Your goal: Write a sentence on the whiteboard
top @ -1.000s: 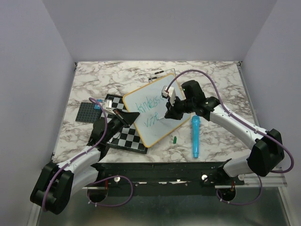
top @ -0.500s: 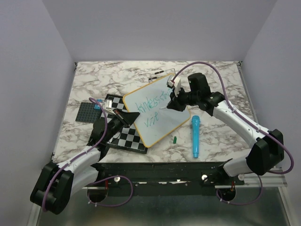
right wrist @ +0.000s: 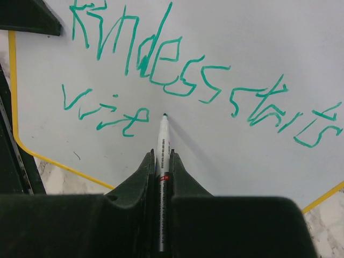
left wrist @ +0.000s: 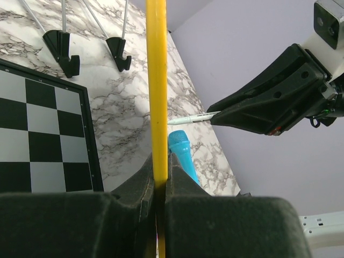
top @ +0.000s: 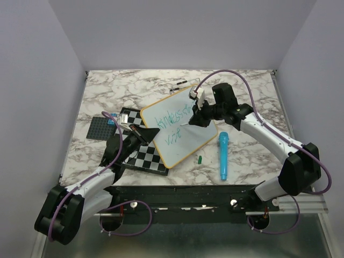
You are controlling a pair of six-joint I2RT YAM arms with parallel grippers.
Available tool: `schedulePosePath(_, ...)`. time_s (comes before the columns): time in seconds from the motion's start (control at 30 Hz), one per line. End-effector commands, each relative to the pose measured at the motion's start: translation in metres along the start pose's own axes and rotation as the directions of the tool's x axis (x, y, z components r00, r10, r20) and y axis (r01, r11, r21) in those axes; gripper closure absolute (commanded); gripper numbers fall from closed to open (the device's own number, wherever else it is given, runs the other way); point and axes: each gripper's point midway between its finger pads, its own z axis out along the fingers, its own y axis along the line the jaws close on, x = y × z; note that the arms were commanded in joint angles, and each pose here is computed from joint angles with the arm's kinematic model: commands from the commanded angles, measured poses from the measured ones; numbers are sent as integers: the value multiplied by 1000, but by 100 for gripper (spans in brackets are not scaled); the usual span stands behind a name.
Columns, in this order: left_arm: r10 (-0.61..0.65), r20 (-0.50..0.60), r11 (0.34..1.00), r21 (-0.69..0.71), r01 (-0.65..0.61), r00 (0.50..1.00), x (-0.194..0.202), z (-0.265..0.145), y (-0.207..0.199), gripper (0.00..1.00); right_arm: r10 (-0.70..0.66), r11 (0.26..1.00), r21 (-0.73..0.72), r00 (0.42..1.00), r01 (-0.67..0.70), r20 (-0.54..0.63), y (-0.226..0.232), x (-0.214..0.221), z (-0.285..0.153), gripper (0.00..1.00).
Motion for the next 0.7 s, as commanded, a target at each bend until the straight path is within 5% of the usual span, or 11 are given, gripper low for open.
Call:
schedulePosePath(0.0, 35, 85, 984, 174, -49, 996, -24, -1, -46, 100, -4, 999, -35, 1000, 5, 16, 4, -6, 3, 99)
schedulePosePath(0.67, 35, 87, 984, 174, -50, 996, -24, -1, -46, 100, -7, 992, -128, 994, -7, -109, 32, 43, -5, 99)
